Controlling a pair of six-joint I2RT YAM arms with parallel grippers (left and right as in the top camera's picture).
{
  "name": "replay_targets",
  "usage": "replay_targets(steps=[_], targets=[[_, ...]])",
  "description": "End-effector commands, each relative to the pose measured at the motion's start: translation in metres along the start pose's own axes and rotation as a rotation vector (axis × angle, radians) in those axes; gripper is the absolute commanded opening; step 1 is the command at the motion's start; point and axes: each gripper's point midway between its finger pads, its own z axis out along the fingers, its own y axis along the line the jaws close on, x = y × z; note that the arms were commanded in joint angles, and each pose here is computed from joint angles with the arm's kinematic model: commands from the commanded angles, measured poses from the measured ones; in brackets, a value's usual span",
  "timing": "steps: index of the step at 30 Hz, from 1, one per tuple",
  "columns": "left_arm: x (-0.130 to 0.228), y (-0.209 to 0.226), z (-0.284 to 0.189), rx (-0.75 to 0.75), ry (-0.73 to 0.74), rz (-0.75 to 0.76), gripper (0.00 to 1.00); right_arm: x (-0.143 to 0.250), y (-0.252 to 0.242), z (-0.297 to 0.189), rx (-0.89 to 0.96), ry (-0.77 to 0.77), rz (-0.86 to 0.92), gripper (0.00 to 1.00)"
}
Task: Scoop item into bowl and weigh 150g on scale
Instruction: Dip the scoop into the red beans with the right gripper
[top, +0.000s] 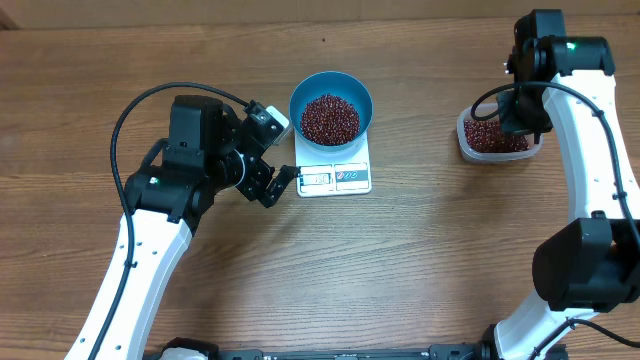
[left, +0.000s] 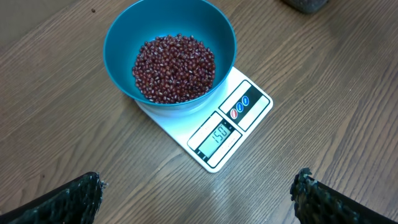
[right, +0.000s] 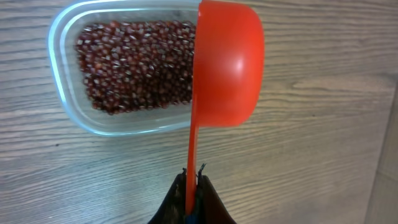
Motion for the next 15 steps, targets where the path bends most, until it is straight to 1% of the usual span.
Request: replay_targets(steps=[1,3,6,10,13,15], targets=[[0.0,0.003,-0.001,-0.005,-0.003,-0.013,1.0,0.001,-0.001,-0.01,-0.006,-0.023,0.047,0.04],[0.0,0.003,-0.001,-0.005,-0.002,-0.013,1.0,0.0,0.01,-0.01,-0.081,-0.026,0.081,0.04],[0.0,0.003,-0.001,-0.005,-0.002,-0.013,0.99,-0.005,0.02,-0.01,-0.204,-0.023,0.286,0.04],[0.0,0.003,-0.001,-0.005,-0.002,-0.013,1.0,-0.011,0.043,-0.02,-0.508,0.012,0.448,0.04],[0.0,0.003,-0.001,-0.005,-0.003,-0.013,1.0,-0.013,0.042,-0.027,-0.657,0.042,0.554,0.04],[0.0,0.003,-0.001,-0.005,-0.002,-0.013,0.99,-0.013,0.034,-0.03,-0.762,0.088,0.692,0.04]])
